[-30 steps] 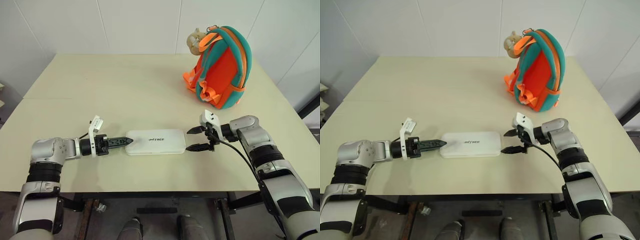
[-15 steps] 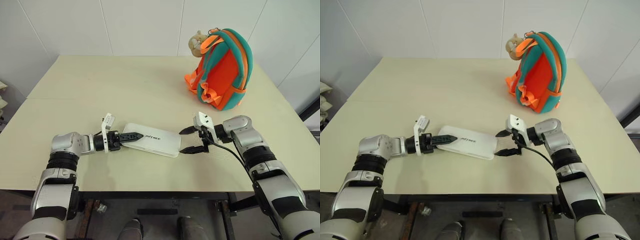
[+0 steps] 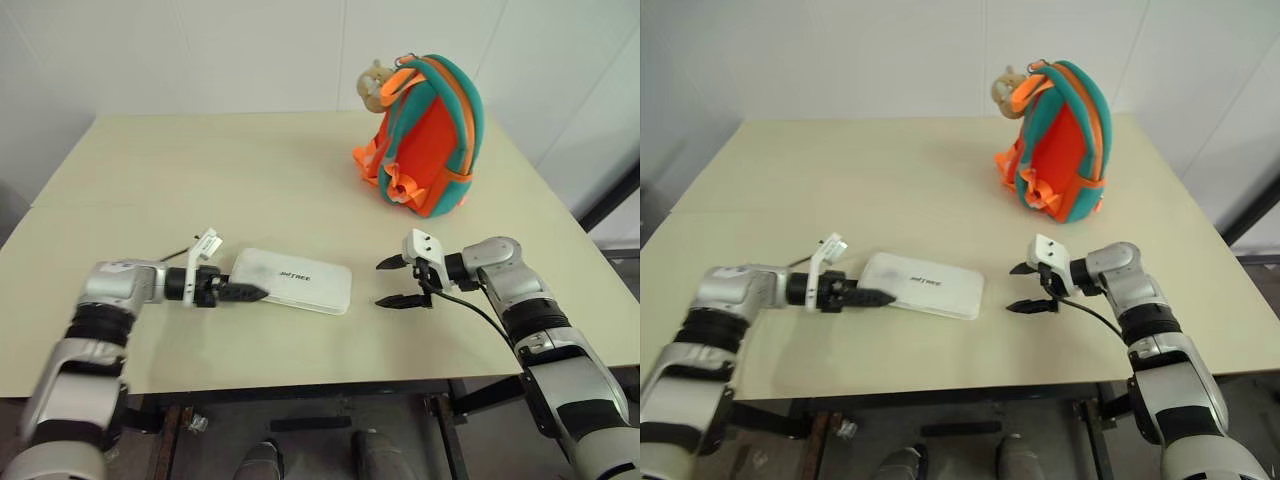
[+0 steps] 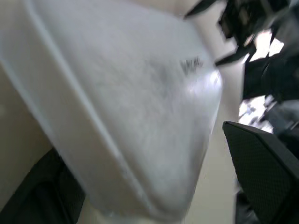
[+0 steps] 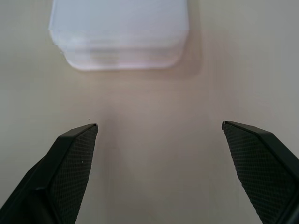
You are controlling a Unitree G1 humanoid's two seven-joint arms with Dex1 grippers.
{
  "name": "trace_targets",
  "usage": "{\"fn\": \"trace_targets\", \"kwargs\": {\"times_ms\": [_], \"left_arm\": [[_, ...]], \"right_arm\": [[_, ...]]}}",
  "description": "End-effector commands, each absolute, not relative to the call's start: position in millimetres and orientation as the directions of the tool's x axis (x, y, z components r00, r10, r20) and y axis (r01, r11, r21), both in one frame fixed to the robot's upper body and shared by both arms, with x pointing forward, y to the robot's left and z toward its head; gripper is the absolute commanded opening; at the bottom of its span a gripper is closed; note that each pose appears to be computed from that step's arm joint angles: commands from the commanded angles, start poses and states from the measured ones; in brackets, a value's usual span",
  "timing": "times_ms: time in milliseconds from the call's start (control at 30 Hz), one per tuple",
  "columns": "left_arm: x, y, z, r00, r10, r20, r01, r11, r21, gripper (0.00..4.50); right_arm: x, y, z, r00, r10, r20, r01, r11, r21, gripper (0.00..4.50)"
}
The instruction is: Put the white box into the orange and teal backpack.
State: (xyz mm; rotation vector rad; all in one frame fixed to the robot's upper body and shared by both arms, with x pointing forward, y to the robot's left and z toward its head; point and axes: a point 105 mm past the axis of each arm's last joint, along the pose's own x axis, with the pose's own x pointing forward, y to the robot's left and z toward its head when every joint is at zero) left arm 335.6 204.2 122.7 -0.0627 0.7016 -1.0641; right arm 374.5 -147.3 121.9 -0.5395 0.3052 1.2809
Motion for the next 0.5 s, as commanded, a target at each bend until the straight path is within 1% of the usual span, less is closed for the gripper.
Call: {"fn": "trace_targets", "kwargs": {"times_ms": [33,100,200,300,500], "left_arm": [[321.0,209.4,112.7,0.305,-0.788,-0.534,0.787,0.525,-0.325,4.45],[309.6,208.9,122.3,0.317,-0.822,-0.473,0.808,0.496,-0.319,4.45],[301.6,212.1,126.7,0.343,-0.831,-0.437,0.819,0.493,-0.294,4.45],[294.1,216.7,136.2,0.399,-0.843,-0.362,0.845,0.491,-0.213,4.45],[276.4,232.9,135.9,0.441,-0.823,-0.358,0.853,0.508,-0.117,4.45]], "right_arm": [[374.1,-142.9,137.5,0.291,0.844,-0.45,-0.948,0.19,-0.255,4.5],[372.0,-140.9,138.8,0.298,0.853,-0.429,-0.944,0.197,-0.263,4.5],[369.5,-138.4,139.8,0.302,0.859,-0.414,-0.942,0.202,-0.268,4.5],[364.5,-136.4,142.9,0.305,0.869,-0.389,-0.939,0.206,-0.276,4.5],[353.6,-134.5,145.3,0.306,0.877,-0.37,-0.937,0.208,-0.281,4.5]]}}
